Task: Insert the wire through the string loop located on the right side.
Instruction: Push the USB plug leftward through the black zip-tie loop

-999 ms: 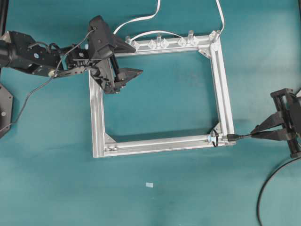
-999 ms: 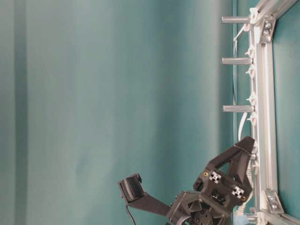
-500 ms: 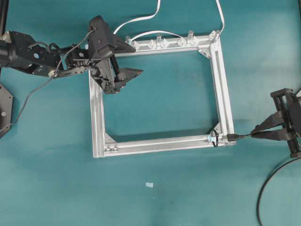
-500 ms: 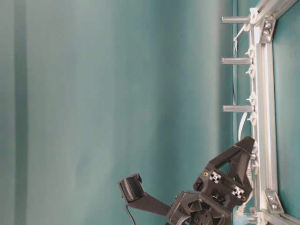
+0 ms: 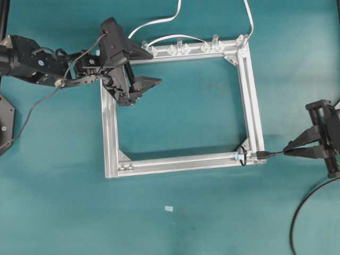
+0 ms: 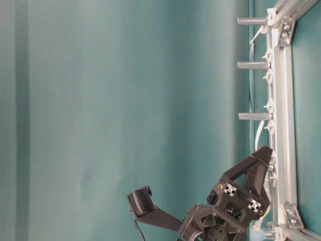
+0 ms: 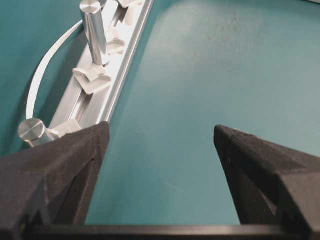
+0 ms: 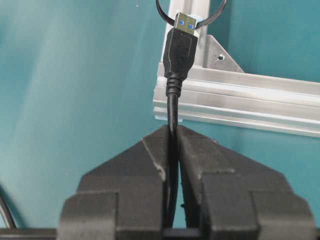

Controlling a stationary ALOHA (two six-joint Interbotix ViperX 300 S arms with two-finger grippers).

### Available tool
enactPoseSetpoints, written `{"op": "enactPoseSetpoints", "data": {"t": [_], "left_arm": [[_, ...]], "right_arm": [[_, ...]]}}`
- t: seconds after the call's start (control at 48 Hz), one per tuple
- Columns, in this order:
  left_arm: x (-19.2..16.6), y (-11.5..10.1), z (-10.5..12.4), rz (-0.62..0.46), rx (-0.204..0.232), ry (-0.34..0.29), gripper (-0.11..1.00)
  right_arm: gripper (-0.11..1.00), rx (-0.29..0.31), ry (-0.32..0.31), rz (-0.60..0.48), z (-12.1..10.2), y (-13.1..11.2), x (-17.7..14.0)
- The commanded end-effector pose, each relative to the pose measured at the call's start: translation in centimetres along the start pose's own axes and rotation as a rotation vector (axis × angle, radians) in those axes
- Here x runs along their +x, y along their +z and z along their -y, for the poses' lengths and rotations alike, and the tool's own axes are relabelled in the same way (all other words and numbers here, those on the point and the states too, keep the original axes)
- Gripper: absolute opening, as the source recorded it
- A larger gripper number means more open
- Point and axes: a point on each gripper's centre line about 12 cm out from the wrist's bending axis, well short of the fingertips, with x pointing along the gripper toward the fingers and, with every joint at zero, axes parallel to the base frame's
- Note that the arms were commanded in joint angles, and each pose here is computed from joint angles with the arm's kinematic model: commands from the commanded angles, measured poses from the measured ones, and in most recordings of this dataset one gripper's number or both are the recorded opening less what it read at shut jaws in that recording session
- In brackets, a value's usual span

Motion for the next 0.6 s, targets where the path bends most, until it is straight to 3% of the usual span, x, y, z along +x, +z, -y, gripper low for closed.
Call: {"op": "enactPoseSetpoints", "data": {"t": [0.0,0.583], "left_arm": [[-0.22,1.52,0.16,0.046,-0.007,-0.005,0.84],[-0.21,1.77,0.18,0.053,-0.007,-0.006,0.84]], "right_arm": [[0.07,-0.004,0.000,0.009,-0.05,0.42,0.05],[0.07,-0.004,0.001,0.009,-0.11,0.68,0.14]]}}
